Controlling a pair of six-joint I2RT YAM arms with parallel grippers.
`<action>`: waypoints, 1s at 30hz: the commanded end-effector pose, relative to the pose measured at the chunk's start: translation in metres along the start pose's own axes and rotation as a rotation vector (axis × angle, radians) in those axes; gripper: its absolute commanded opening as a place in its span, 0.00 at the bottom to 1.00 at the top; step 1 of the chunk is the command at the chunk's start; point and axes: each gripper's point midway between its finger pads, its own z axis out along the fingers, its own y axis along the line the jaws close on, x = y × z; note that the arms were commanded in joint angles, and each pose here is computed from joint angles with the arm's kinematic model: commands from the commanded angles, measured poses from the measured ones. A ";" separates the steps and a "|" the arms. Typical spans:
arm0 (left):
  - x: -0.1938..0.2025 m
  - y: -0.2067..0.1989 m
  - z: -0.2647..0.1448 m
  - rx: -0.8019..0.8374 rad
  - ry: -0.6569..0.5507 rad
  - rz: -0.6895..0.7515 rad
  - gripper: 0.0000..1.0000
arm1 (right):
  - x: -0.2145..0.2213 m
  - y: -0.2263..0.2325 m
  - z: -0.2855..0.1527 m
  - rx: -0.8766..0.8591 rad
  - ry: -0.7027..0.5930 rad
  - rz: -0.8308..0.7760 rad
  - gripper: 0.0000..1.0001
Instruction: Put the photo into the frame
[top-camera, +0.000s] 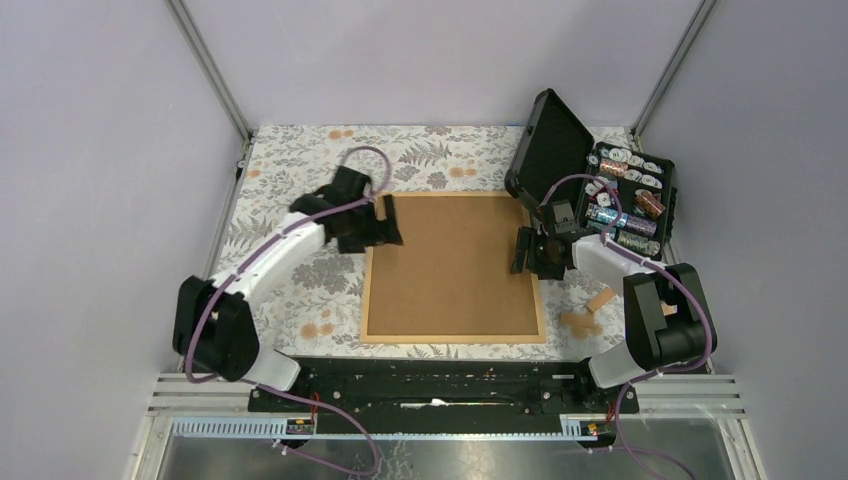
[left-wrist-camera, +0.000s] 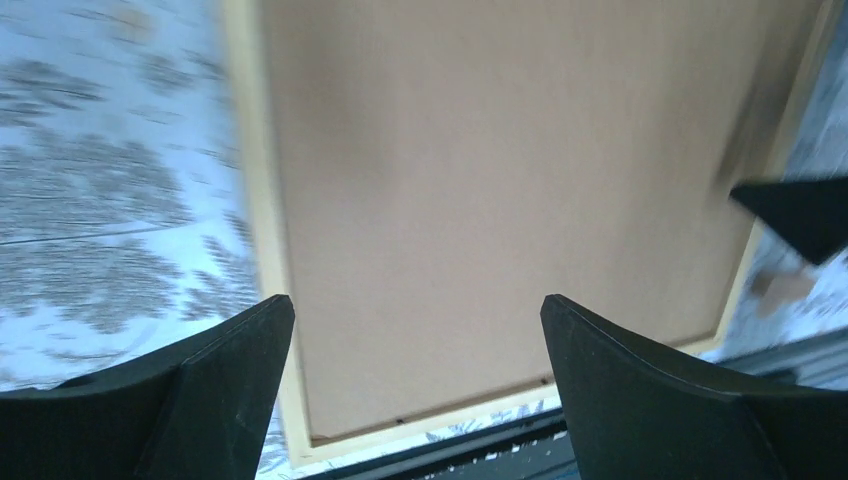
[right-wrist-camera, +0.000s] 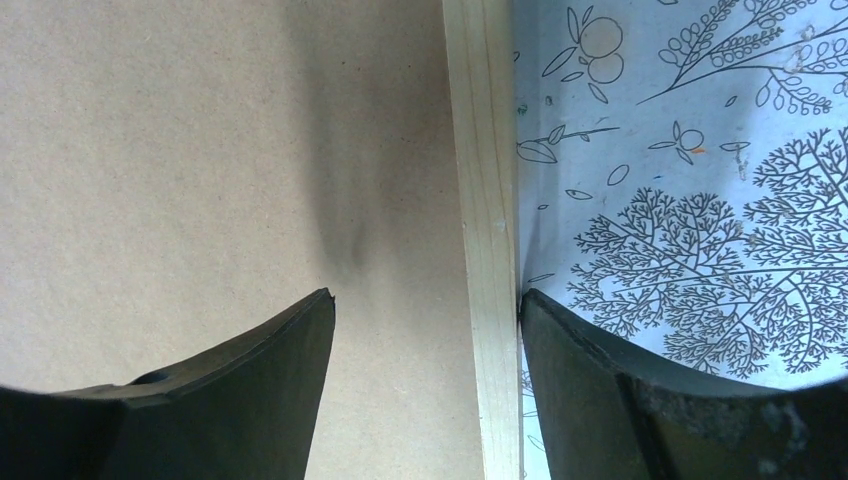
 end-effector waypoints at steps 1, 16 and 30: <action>-0.026 0.047 -0.015 0.039 -0.070 -0.126 0.99 | -0.006 0.015 -0.006 -0.046 0.006 -0.004 0.75; -0.013 0.095 0.052 0.122 -0.016 -0.332 0.79 | -0.009 -0.007 -0.019 0.079 -0.022 -0.024 0.74; 0.029 0.078 0.072 0.212 0.099 -0.402 0.78 | -0.011 0.009 0.009 0.049 -0.012 -0.070 0.75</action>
